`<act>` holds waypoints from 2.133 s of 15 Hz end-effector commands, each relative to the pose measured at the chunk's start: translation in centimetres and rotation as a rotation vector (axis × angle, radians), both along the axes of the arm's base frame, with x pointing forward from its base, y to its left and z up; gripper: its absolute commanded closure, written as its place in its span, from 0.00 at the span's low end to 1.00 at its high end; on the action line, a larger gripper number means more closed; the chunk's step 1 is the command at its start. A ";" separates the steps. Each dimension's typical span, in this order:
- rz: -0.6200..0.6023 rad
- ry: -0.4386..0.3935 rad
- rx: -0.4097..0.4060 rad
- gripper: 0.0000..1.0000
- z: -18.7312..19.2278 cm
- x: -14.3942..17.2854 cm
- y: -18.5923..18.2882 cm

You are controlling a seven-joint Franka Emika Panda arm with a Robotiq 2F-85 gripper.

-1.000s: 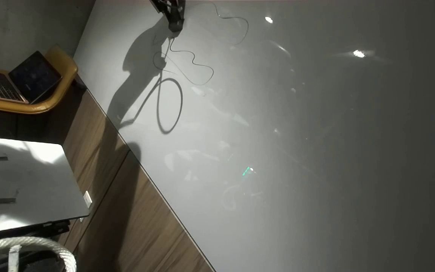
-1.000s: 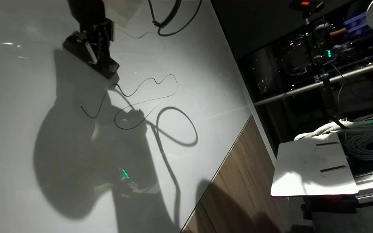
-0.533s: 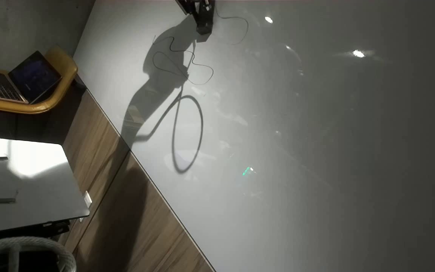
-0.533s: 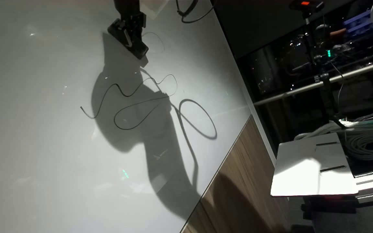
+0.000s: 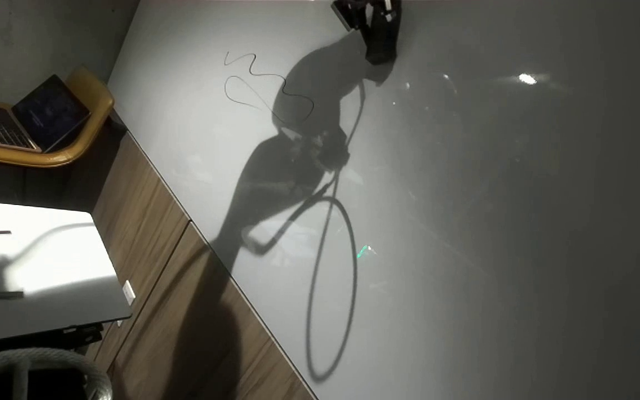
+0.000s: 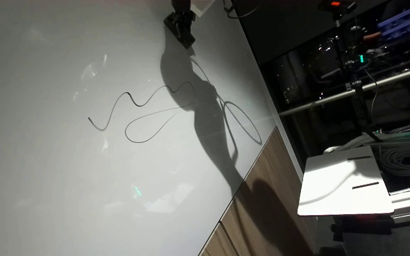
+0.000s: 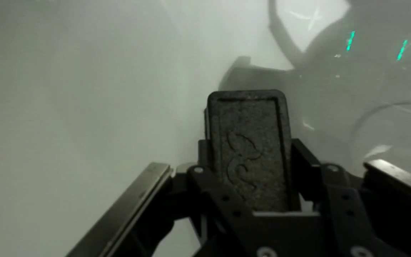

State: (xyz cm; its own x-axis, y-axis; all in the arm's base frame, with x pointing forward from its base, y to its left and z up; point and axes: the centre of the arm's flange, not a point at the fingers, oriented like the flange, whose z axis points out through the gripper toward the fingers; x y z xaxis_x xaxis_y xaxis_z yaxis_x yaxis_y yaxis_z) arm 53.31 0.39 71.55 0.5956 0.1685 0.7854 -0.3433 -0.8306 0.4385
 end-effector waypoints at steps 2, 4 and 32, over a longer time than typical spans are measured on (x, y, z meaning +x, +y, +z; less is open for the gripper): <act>0.000 -0.016 0.047 0.71 -1.4 1.0 -6.1; 0.008 -0.013 0.075 0.71 -2.2 1.1 -6.2; 0.438 0.125 0.205 0.71 -9.2 2.1 30.2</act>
